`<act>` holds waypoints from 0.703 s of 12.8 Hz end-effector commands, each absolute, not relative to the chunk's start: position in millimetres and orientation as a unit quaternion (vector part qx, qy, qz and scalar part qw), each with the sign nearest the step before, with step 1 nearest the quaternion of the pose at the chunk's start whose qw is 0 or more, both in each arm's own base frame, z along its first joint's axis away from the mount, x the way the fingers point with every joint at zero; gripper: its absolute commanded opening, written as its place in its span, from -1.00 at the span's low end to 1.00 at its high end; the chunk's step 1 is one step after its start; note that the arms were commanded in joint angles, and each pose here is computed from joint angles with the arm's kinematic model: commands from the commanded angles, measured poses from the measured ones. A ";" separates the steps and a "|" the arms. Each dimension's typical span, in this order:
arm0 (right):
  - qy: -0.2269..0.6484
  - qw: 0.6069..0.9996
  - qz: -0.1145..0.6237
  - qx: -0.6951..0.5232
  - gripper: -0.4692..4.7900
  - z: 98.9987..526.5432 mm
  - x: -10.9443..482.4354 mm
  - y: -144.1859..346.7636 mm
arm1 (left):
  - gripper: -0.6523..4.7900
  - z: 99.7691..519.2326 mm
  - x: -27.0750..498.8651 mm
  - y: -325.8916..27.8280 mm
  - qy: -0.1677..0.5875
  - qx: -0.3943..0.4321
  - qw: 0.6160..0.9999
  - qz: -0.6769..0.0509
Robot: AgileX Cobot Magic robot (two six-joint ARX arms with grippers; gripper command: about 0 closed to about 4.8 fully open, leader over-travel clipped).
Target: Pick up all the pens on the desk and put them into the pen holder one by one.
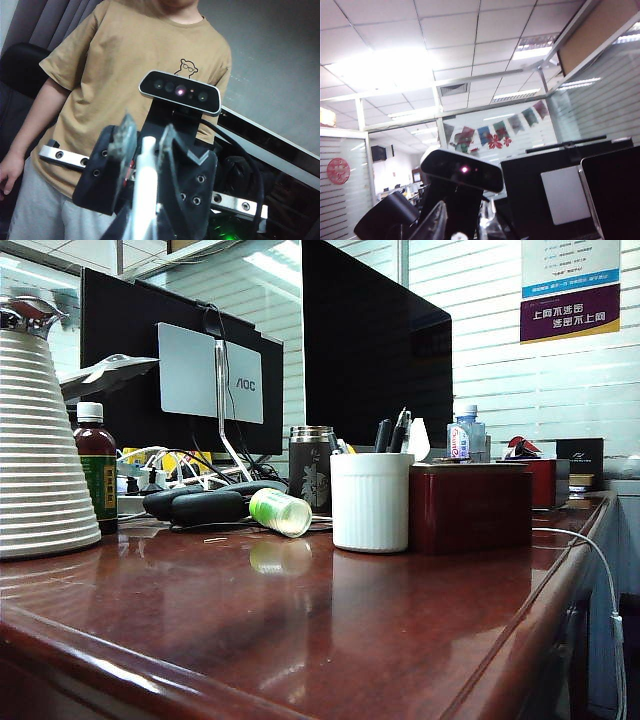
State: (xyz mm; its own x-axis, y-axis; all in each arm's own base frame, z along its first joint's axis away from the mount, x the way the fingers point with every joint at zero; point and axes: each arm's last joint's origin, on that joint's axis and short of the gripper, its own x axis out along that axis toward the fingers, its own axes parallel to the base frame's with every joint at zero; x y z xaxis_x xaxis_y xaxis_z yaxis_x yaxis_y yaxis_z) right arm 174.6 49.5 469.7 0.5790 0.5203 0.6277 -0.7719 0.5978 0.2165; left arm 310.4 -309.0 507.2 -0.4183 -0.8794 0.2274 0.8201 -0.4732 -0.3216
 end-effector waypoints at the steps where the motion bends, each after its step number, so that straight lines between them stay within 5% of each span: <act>1: -0.241 0.859 0.380 0.244 -0.46 467.9 176.2 50.0 | -0.78 513.0 306.0 -305.8 0.065 -0.177 0.504 -0.843; 4: -0.228 0.857 0.388 0.251 -0.47 466.7 176.9 50.6 | -0.78 513.0 305.9 -305.9 0.065 -0.178 0.504 -0.843; 7: -0.215 0.859 0.388 0.254 -0.84 464.8 178.4 51.1 | -0.78 513.0 305.9 -305.9 0.065 -0.178 0.504 -0.843; 9: -0.213 0.860 0.387 0.255 -0.84 464.6 178.6 51.1 | -0.69 513.1 306.0 -306.0 0.073 -0.186 0.504 -0.840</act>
